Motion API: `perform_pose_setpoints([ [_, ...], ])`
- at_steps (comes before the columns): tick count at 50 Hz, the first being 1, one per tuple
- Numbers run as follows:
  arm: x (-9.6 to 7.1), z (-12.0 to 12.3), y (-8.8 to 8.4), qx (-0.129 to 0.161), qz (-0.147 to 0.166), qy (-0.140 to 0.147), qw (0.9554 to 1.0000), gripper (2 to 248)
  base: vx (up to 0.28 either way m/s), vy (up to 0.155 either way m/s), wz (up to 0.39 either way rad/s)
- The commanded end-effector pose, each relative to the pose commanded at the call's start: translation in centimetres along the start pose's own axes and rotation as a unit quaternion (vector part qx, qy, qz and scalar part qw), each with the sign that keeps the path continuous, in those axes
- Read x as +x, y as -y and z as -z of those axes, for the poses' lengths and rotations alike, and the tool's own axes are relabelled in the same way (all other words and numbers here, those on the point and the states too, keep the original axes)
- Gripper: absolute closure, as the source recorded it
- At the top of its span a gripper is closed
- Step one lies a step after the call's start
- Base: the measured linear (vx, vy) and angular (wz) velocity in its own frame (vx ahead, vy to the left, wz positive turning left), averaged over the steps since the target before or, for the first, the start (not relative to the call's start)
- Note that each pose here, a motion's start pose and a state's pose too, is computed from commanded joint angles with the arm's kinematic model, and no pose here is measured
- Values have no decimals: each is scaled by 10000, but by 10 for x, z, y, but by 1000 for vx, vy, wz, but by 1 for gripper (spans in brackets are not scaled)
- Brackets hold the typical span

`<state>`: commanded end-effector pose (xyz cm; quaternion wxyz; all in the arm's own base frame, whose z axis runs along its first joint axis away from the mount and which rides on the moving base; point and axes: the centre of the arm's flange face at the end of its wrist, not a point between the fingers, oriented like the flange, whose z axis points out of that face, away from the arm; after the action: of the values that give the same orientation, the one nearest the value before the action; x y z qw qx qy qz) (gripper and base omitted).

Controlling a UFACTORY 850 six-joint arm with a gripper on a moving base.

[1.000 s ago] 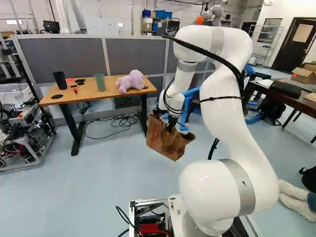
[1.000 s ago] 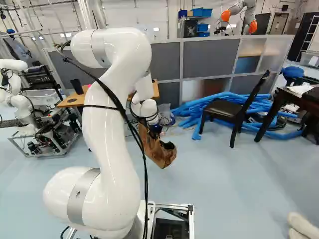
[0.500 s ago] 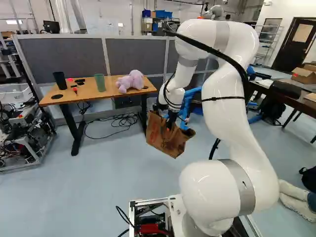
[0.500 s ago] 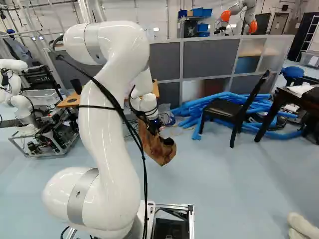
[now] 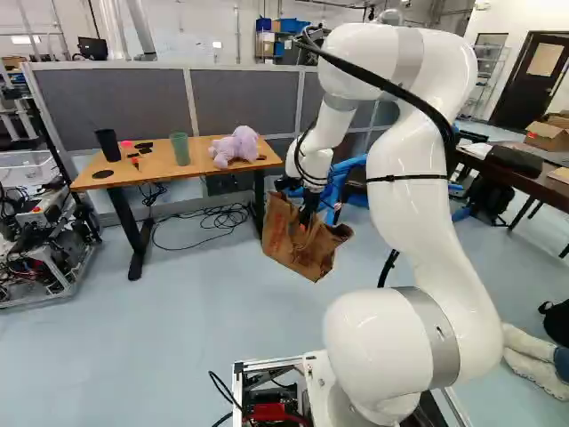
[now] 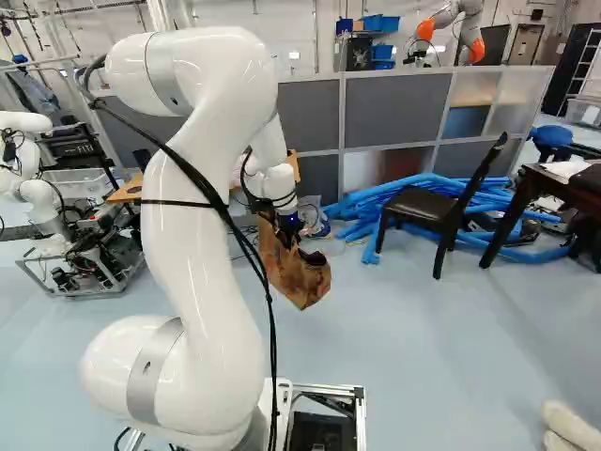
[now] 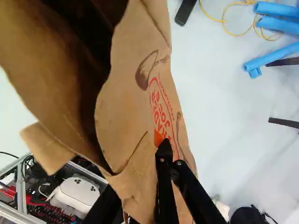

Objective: Pick up the bag on the ground and place it on the table

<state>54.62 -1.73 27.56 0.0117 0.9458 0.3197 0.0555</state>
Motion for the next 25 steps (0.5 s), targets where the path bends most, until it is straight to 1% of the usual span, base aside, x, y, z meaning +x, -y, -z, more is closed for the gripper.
perform_pose_setpoints([
  [12,5,17,-2,82,9,75,9999,229,0,0,0],
  [25,5,37,-1,188,17,178,9997,229,0,0,0],
])
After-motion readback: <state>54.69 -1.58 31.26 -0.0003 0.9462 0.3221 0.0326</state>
